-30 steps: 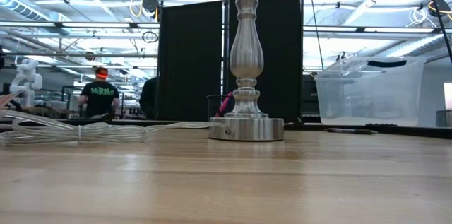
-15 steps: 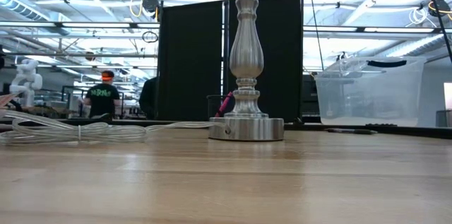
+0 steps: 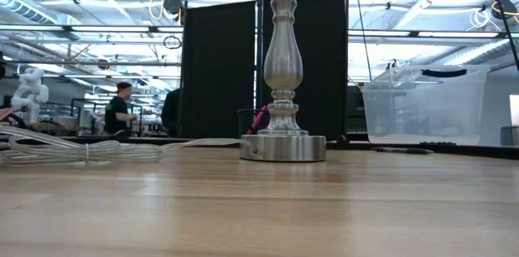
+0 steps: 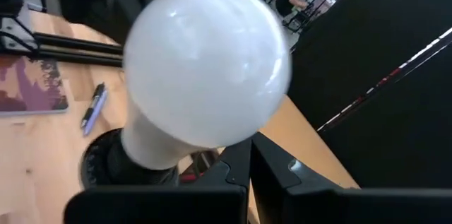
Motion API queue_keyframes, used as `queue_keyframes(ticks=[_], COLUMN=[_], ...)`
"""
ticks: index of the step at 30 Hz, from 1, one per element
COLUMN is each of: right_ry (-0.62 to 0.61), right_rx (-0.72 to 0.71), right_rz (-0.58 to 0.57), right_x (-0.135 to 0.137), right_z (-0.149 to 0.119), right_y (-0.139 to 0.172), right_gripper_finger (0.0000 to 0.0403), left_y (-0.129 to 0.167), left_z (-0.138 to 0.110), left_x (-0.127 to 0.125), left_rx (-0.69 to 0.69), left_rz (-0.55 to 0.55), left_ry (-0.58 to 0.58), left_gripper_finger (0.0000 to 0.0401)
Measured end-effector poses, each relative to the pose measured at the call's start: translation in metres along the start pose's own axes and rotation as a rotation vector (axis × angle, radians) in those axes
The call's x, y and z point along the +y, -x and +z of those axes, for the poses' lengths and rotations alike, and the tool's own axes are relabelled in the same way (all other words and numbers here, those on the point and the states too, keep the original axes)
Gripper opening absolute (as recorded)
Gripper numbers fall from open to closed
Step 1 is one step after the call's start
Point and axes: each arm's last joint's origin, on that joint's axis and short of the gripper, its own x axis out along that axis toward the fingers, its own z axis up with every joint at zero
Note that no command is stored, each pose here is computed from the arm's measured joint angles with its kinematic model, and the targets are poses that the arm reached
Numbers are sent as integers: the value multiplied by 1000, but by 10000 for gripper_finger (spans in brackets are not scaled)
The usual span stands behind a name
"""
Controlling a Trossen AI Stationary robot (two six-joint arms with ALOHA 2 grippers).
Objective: Screw lightbulb
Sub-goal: Insert the lightbulb into the desk lamp
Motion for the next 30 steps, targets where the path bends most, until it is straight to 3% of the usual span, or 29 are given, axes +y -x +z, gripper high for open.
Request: queue_keyframes(ticks=[30], right_ry=[-35], right_rx=[22], right_rz=[43], right_x=[9], right_z=[-6], right_y=[12], right_gripper_finger=[0], left_y=[-5], left_z=[-14], left_x=[13], left_rx=[48], left_rz=[90], left_ry=[51], left_gripper_finger=[0])
